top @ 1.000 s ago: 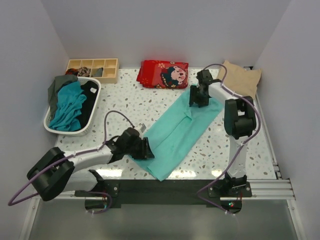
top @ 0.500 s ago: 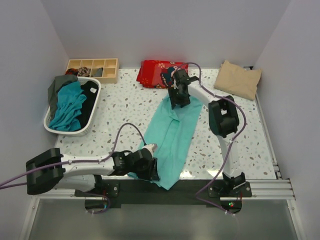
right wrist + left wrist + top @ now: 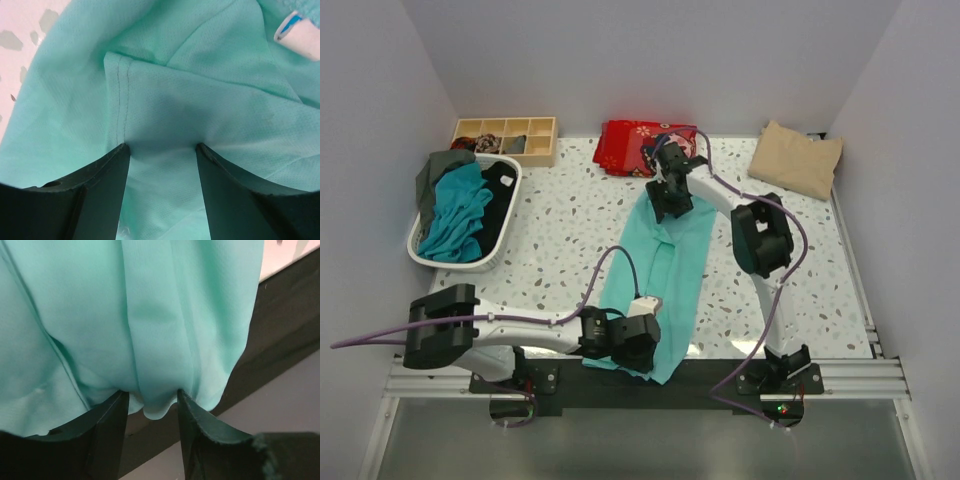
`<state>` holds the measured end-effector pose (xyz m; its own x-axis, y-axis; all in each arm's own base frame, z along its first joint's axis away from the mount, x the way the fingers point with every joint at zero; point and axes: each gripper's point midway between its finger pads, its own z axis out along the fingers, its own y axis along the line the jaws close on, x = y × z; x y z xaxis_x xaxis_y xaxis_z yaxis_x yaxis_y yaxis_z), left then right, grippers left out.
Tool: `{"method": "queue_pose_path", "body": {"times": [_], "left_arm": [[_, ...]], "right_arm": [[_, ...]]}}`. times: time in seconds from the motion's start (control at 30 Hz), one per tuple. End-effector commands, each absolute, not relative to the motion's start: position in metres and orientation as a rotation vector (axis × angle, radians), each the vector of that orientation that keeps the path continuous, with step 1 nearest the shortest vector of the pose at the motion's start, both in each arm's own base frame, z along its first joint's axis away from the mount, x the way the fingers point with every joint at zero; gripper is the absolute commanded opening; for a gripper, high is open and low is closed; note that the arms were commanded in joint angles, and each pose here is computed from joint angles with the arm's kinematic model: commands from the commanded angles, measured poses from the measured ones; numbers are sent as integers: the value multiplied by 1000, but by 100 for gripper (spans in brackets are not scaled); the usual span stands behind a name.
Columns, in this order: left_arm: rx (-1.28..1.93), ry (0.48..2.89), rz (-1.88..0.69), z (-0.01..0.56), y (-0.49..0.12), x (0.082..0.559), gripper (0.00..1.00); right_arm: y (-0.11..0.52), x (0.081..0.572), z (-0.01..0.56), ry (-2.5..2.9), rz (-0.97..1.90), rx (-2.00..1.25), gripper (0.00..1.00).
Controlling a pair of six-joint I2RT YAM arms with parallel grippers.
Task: Fold and stack the t-shirts
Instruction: Rotate the tshirt 90 degrees
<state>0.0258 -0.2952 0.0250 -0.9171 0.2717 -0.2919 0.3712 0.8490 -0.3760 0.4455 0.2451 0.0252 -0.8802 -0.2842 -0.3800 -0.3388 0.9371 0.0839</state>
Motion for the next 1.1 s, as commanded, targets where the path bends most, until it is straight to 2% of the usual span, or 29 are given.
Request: {"method": "queue_pose_path", "body": {"times": [0.0, 0.1, 0.27, 0.5, 0.67, 0.9, 1.07], "left_arm": [[398, 2642, -445, 58, -305, 70, 52], [373, 2557, -353, 77, -307, 93, 59], [265, 2445, -269, 106, -289, 126, 64], [24, 2217, -339, 171, -245, 163, 77], [8, 2161, -341, 177, -230, 192, 81], [82, 2134, -307, 159, -250, 227, 74], [106, 2183, -326, 139, -259, 230, 72]], "right_arm": [[236, 440, 64, 2638, 154, -477, 61], [226, 445, 95, 2555, 109, -445, 61], [202, 447, 160, 2410, 24, -370, 62], [161, 429, 199, 2312, 66, -199, 67], [154, 418, 169, 2393, 58, -176, 67], [164, 417, 99, 2508, 86, -162, 66], [179, 429, 65, 2558, 127, -180, 66]]}}
